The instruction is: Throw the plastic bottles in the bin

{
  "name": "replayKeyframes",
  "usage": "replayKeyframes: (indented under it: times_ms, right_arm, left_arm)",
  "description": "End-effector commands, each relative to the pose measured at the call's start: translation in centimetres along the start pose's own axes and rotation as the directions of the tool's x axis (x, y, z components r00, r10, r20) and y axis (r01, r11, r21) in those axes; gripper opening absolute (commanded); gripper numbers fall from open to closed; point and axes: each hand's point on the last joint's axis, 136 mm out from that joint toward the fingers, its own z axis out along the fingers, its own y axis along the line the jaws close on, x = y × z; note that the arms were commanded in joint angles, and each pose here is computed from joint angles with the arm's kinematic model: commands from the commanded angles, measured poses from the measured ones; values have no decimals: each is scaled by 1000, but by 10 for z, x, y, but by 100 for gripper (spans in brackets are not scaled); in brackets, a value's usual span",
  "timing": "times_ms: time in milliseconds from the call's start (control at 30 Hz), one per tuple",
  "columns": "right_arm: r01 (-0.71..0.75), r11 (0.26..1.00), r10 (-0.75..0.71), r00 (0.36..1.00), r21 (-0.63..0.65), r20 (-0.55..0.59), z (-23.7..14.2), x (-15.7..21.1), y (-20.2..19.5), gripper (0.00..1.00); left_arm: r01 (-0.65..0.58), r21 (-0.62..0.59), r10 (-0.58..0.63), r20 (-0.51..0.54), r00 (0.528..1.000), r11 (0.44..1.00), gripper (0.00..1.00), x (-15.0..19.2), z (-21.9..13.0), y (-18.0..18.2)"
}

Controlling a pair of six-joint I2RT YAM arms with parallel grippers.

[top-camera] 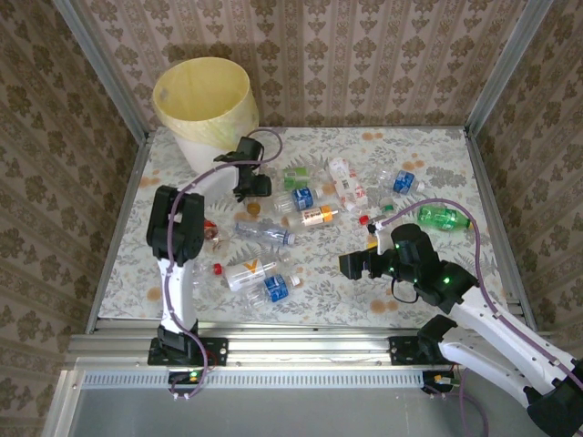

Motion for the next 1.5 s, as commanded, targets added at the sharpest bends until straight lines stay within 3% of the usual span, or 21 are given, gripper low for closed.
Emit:
replayKeyframes:
  times_ms: [0,400,533,633,700,800,1000,1100,1233,1400,1467]
  right_arm:
    - [3,1000,-3,1000,18,2,-1,4,-4,100]
    - [6,1000,-6,1000,19,10,-2,2,-3,100]
    - [8,1000,-8,1000,22,13,-2,0,-4,100]
    - [7,1000,-8,1000,26,16,-2,-1,-4,100]
    - [9,1000,-10,1000,26,17,-2,-1,-4,100]
    - [7,1000,-8,1000,29,19,-2,-2,-5,100]
    - [9,999,-10,1000,38,24,-3,-4,-5,100]
    - [10,999,-11,1000,38,29,-3,-6,-5,100]
    - [16,999,-17,999,41,31,-4,-10,-4,100]
    - [23,999,-24,999,44,28,-4,-12,-3,100]
    - [23,999,-24,999,39,24,-4,-13,-2,100]
  left_arm:
    - [-51,49,46,84,995,997,46,-12,-44,-13]
    - [-140,182,109,173,979,973,46,24,-126,-38]
    - [-236,191,181,267,947,953,46,28,-166,-58]
    - [-284,177,197,392,898,942,46,15,-211,-64]
    - [-300,145,190,504,842,943,46,-3,-249,-62]
    - [-290,24,193,692,696,957,47,-35,-313,-47]
    - [-251,-71,150,938,313,965,48,-85,-444,-26]
    - [-184,-23,66,970,236,983,48,-109,-476,3]
    - [-155,1,40,964,262,988,47,-144,-479,23]
    - [-100,14,31,898,439,995,48,-191,-418,48]
    - [-46,34,-3,836,548,998,49,-207,-376,65]
